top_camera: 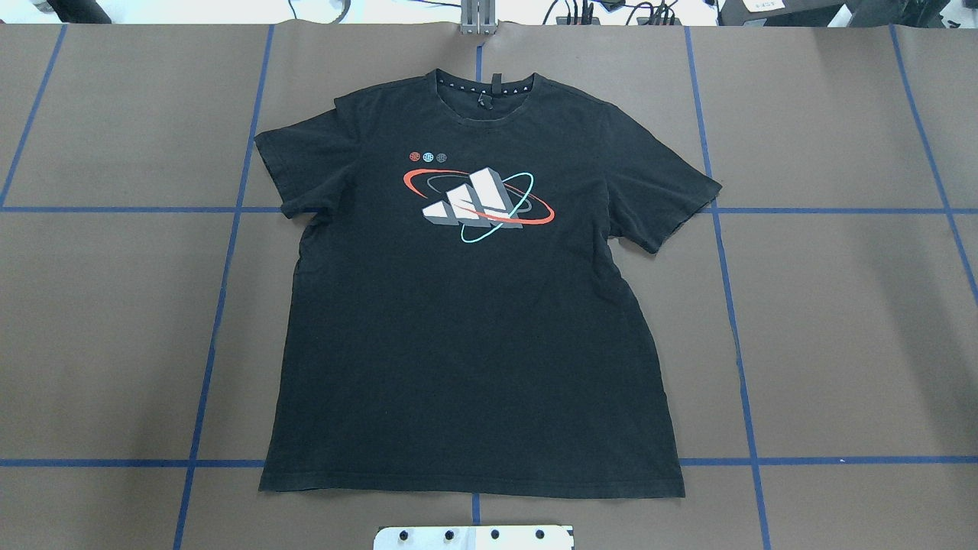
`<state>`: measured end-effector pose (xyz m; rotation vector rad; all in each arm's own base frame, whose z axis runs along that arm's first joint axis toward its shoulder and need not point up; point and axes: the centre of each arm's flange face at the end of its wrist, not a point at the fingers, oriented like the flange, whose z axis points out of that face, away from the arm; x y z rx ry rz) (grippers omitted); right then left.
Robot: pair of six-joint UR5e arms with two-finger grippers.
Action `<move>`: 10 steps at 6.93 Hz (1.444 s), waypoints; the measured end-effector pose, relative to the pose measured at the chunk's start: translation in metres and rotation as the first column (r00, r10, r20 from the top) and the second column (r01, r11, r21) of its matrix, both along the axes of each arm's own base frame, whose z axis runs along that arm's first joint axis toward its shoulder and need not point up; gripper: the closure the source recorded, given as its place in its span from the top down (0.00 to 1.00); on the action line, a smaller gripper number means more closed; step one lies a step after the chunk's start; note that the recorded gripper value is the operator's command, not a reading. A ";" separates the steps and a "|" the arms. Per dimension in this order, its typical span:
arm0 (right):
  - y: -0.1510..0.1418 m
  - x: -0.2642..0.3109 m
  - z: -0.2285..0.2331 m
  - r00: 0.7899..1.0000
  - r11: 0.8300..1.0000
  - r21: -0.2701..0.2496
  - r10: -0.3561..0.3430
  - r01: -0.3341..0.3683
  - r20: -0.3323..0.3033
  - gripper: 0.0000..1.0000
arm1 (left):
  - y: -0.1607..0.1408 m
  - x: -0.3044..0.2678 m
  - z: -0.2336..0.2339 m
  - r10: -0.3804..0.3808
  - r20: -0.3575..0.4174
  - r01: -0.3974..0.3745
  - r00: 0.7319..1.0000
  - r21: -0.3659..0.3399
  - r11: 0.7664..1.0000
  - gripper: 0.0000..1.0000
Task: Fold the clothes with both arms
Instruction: 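Move both arms from rest toward the black t-shirt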
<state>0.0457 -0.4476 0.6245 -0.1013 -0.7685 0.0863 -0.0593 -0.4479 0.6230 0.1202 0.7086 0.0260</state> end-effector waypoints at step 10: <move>-0.081 -0.039 -0.101 0.998 0.984 0.175 -0.040 0.033 0.041 1.00 | -0.084 0.027 -0.109 0.075 -0.116 -0.048 0.990 0.226 0.973 0.99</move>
